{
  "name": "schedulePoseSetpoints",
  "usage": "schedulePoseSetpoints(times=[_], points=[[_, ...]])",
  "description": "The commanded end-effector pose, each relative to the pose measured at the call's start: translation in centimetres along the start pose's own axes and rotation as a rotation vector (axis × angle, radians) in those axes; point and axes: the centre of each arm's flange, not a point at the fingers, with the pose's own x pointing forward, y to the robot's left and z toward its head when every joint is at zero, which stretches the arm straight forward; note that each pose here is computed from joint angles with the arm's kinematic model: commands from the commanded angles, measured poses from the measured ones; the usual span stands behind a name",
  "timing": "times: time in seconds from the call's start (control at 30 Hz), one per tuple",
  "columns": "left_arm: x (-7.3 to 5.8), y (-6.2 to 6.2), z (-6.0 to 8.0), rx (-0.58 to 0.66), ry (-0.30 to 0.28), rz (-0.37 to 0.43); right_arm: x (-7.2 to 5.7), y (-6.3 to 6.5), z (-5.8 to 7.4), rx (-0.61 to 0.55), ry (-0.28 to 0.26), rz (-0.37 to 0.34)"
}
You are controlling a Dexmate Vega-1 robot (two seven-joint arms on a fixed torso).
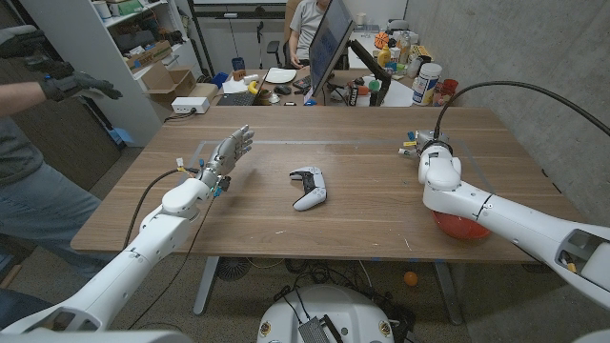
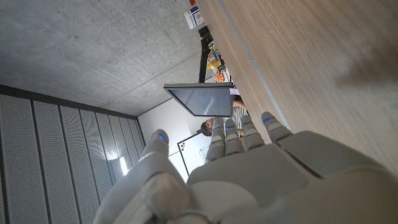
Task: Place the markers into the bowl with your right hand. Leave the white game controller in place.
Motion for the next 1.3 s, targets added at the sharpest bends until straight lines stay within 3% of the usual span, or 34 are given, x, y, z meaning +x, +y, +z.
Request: schedulePoseSetpoints(times=[0.03,0.97,1.3], points=[[0.2,0.2,-0.1,-0.005,-0.008,-0.001,-0.7,-2.5,0.0,-0.018,0.001,-0.034],[0.8,0.9,-0.1,-0.016,-0.023,-0.012,-4.1,-8.3,-1.8,0.041,0.025,-0.126],[1.3,0.8,0.0,-0.013,-0.026,-0.03,-5.6,-8.9,-3.2,0.046,0.065,-0.139]])
